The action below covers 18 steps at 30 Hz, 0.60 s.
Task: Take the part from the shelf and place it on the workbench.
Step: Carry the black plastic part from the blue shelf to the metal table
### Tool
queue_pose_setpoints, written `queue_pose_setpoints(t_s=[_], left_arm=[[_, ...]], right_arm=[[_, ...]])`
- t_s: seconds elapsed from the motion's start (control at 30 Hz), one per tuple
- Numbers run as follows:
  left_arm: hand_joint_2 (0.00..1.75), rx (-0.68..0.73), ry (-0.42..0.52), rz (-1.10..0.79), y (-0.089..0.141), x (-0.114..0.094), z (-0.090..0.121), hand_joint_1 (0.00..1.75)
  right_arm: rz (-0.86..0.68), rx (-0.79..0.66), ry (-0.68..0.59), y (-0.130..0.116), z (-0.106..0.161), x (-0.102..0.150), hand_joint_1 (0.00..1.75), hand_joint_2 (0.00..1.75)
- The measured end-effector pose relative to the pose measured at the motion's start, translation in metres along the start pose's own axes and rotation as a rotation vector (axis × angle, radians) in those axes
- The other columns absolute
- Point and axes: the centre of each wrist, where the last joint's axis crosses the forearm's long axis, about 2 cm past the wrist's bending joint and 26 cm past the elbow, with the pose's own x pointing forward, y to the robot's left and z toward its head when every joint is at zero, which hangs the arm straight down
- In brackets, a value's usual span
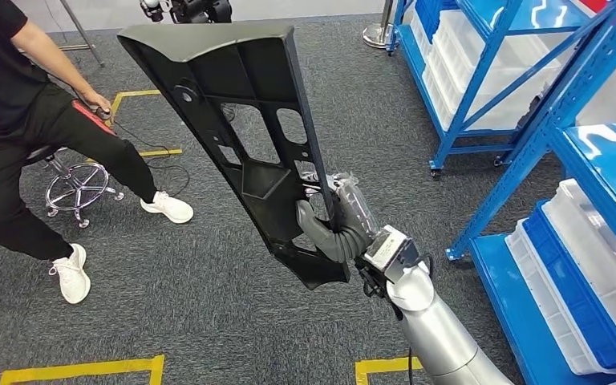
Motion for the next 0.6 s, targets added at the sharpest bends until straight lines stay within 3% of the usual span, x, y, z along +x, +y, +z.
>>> queue_pose_setpoints(t_s=[0.6], left_arm=[[1.75, 0.007, -0.005, -0.006, 0.0048, -0.0024, 0.0008, 0.00]], right_arm=[[-0.005, -0.006, 0.000, 0.0021, 0.0083, 0.0024, 1.75, 1.75]])
